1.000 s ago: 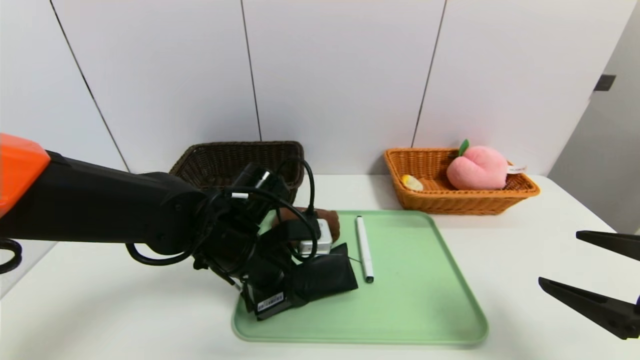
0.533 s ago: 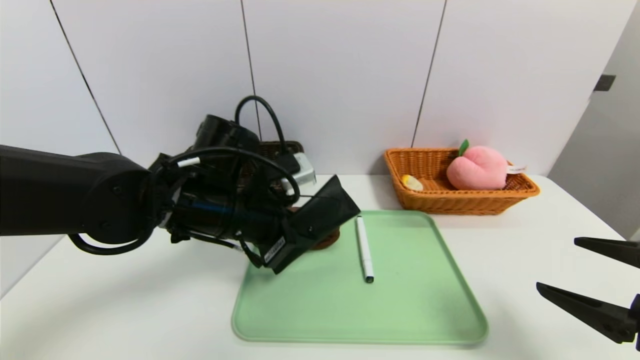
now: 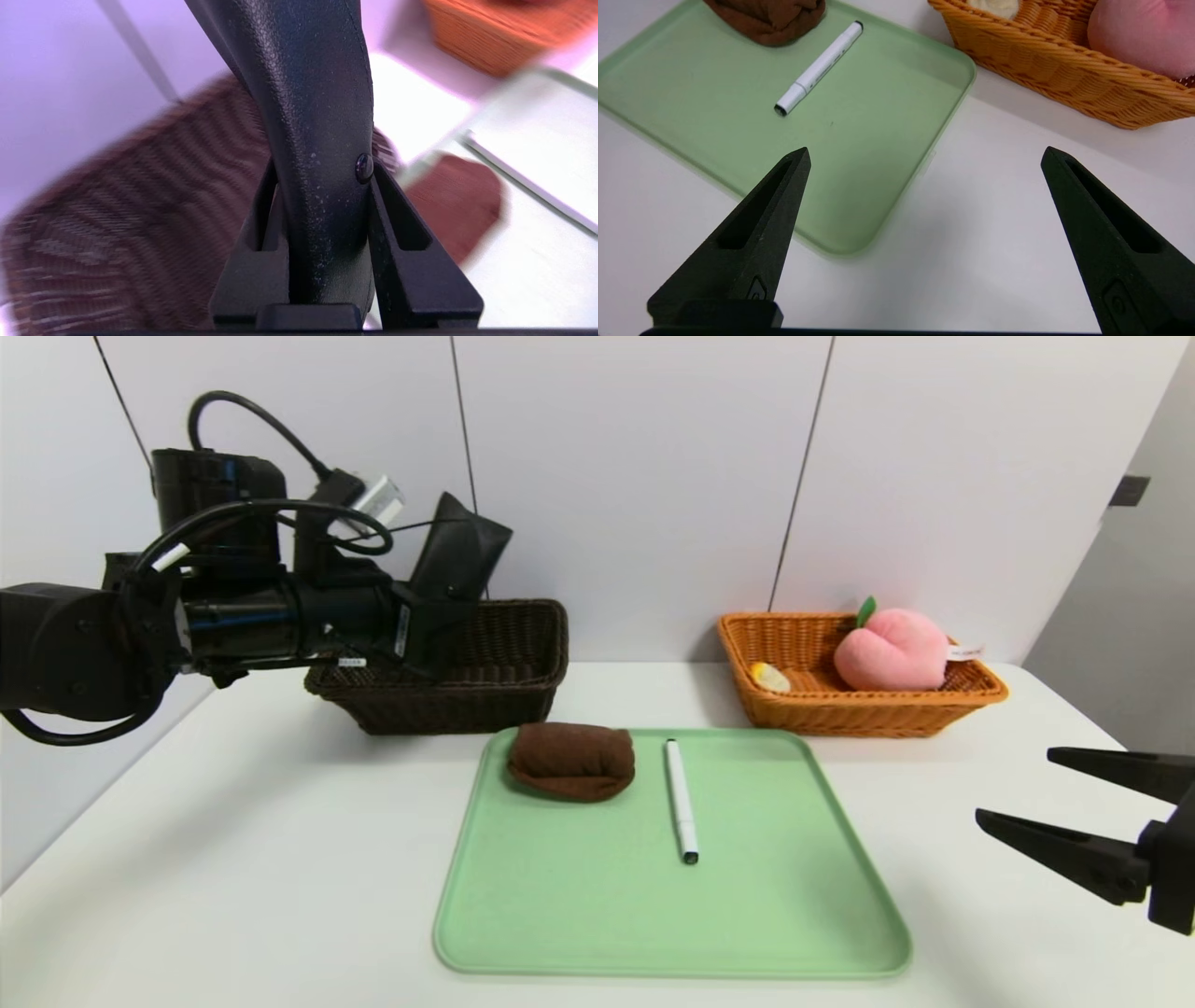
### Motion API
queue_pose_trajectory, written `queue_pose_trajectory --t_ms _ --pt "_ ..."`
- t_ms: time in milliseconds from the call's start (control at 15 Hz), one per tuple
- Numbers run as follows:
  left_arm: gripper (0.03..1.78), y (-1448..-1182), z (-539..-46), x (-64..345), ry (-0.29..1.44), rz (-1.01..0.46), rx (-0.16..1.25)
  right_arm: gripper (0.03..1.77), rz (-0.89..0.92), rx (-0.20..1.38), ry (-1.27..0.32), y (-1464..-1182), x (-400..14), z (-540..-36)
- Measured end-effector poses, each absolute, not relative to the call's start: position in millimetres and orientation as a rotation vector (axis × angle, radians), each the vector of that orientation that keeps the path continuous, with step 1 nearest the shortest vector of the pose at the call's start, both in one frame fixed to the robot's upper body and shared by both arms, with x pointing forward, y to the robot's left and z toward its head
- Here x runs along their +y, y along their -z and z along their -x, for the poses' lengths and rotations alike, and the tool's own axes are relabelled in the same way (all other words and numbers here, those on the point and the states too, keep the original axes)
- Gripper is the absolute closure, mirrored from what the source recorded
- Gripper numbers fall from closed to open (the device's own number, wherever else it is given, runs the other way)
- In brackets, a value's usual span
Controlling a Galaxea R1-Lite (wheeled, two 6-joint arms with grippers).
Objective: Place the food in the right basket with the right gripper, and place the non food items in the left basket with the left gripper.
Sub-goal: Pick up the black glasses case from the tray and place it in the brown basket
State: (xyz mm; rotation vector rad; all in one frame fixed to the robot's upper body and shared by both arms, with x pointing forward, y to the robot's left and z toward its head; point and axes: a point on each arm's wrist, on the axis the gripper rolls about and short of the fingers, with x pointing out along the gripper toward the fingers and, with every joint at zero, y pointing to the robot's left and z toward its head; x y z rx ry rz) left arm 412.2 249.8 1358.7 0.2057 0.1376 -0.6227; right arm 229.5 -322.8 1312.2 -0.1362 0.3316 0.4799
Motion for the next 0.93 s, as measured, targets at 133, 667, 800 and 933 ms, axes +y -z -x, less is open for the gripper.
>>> queue_pose_trajectory --t_ms 133,667,800,933 --pt "1.32 -1357.5 -427.2 273.0 0.536 -0.187 0.081 0.09 0.121 0.288 -0.466 -1315.0 -322.5 -245.5" --pt "1.33 -1324.4 -467.2 291.6 0.391 -0.202 0.061 0.09 0.097 0.316 -0.461 -1306.0 -322.3 -265.8" --pt "1.33 -1319.2 -474.1 295.2 0.367 -0.207 0.069 0.09 0.096 0.322 -0.460 -1304.7 -322.8 -265.8" --pt "1.33 -1312.4 -479.4 299.0 0.356 -0.208 0.086 0.09 0.095 0.324 -0.460 -1304.1 -322.9 -265.9"
